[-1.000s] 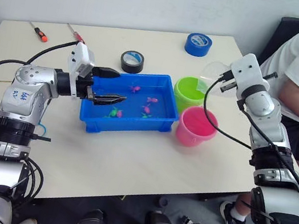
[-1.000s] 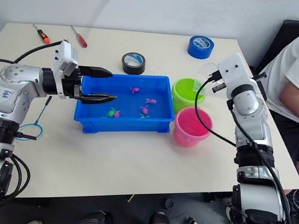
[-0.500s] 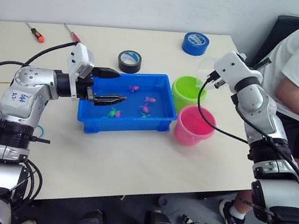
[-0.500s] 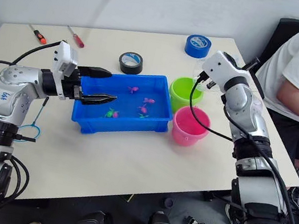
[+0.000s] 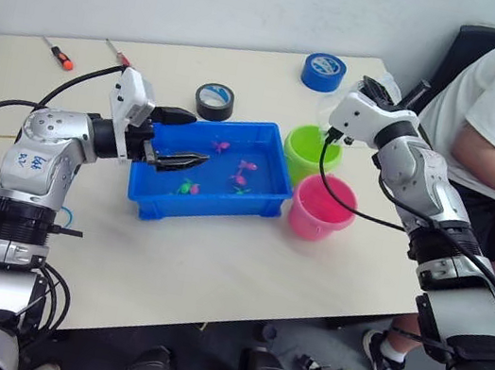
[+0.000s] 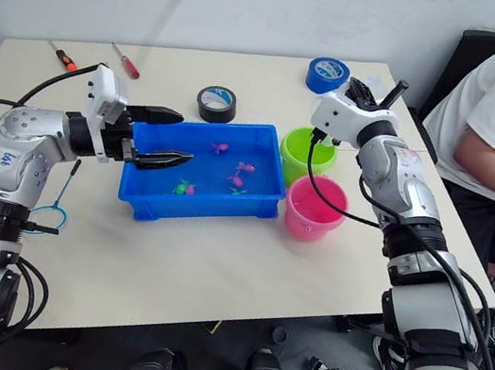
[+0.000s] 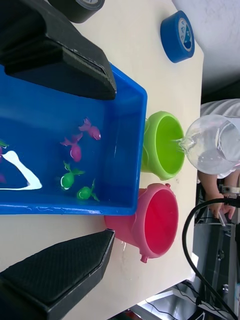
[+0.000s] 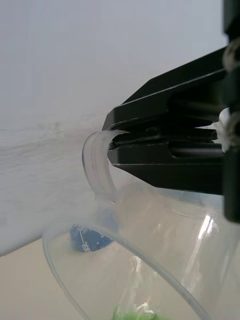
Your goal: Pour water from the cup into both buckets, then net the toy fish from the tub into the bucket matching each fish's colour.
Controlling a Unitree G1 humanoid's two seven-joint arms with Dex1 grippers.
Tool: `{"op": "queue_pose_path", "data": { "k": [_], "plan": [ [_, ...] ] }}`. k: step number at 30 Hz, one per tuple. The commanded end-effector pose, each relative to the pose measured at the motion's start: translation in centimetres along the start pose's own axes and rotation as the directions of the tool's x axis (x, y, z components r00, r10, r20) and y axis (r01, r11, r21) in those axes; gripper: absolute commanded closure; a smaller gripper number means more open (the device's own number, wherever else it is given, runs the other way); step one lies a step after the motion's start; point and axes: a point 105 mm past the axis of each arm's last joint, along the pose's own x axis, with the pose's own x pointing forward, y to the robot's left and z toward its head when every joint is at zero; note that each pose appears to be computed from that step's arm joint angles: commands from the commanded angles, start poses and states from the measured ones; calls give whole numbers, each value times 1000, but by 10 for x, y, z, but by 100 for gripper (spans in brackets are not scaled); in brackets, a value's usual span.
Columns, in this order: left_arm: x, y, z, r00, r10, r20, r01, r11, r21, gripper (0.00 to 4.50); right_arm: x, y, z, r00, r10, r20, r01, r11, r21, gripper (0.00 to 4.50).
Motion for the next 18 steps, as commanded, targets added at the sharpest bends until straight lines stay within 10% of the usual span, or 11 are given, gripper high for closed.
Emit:
{"op": "queue_pose_path", "data": {
  "k": [1, 18],
  "plan": [
    [-5, 1, 13, 999, 18, 43, -20, 999, 42, 0, 3, -18, 9, 997, -56, 57, 60, 995, -83, 449],
    [-7, -2, 11, 999, 32, 40, -34, 999, 41, 0, 3, -15, 20, 986, -54, 159, 98, 954, -284, 449]
  ]
}}
